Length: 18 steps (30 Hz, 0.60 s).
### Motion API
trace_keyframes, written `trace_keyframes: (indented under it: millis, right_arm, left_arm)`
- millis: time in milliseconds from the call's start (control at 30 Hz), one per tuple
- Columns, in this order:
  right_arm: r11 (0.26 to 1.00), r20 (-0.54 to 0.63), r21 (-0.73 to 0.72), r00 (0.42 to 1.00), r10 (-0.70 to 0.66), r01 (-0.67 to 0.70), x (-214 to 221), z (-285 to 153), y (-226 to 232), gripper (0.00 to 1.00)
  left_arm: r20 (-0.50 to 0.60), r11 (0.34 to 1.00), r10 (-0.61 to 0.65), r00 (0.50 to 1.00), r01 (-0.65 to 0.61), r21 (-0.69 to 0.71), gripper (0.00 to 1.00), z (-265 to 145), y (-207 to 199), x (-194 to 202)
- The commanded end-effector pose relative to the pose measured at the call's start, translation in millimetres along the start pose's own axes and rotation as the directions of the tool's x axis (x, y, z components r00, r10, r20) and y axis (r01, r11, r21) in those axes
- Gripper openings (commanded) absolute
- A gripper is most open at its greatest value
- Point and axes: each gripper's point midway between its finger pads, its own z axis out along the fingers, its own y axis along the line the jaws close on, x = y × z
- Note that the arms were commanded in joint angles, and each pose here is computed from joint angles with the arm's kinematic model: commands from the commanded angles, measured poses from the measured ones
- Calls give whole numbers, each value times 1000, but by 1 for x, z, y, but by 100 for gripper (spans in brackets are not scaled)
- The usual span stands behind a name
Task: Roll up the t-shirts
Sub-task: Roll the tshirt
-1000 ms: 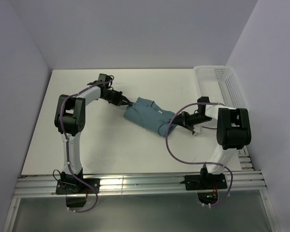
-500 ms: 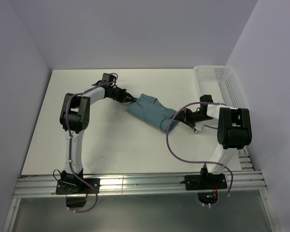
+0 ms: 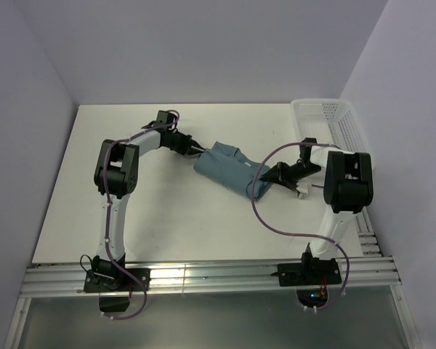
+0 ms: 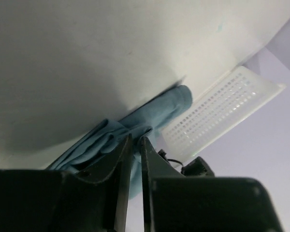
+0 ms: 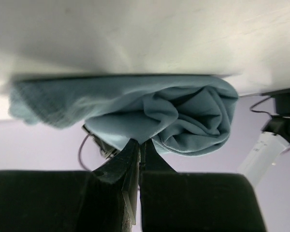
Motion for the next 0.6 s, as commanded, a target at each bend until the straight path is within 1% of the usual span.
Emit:
trace_keyframes:
  millis: [0,67,100,167,233,267,300,367,400,433,500,533,567]
  right_arm:
    - [975,124,212,991,41,-67,-44,22,-41,0]
    - [971,123,227,991,46,-73,-43,23,-45,0]
    - [968,126,233,990,61,-90,-44,26,-51,0]
    - [974,126,209,990,59,-85,-42,26,-49,0]
    - [971,140,224,989,53,-83,-44,26,-53,0]
    - [963,146,255,988,54,-90,-47,28,-57,0]
    - [961,139,270,990,14,-51,-45,27,-54,0]
    - [939,138,341,990,6,-54,-45,32,-64,0]
    - [934,136,355,991,-7,-42,-45,33,-66,0]
    - [929,136,367,991,-9,-42,-44,35,-69,0]
    - [926,141,377,990,-25,-30,-42,42,-75,0]
    - [920,147,390,989,-32,-28,-42,43,-78,0]
    - [914,151,405,988,-41,-24,-42,46,-81,0]
  left_arm:
    - [4,997,51,999,-51,-60,15,2,12,9]
    - [2,995,68,998,-68,-74,10,1,13,12]
    - [-1,994,74,997,-74,-78,0,2,14,15]
    - [1,994,74,997,-74,-83,0,1,15,18]
    - [3,994,67,998,-66,-82,0,0,17,19]
    - [5,994,68,998,-67,-84,0,-2,15,20]
    - [9,992,54,999,-52,-116,0,-4,22,21]
    - [17,989,56,998,-53,-137,0,-10,26,25]
    - [21,988,54,998,-51,-145,0,-13,29,26]
    - [30,984,38,999,-32,-173,0,-14,43,26]
    - [39,986,36,999,-29,-167,0,-25,45,31]
    - [38,981,20,999,-12,-192,0,-26,60,33]
    - [42,982,29,999,-21,-189,0,-34,59,37]
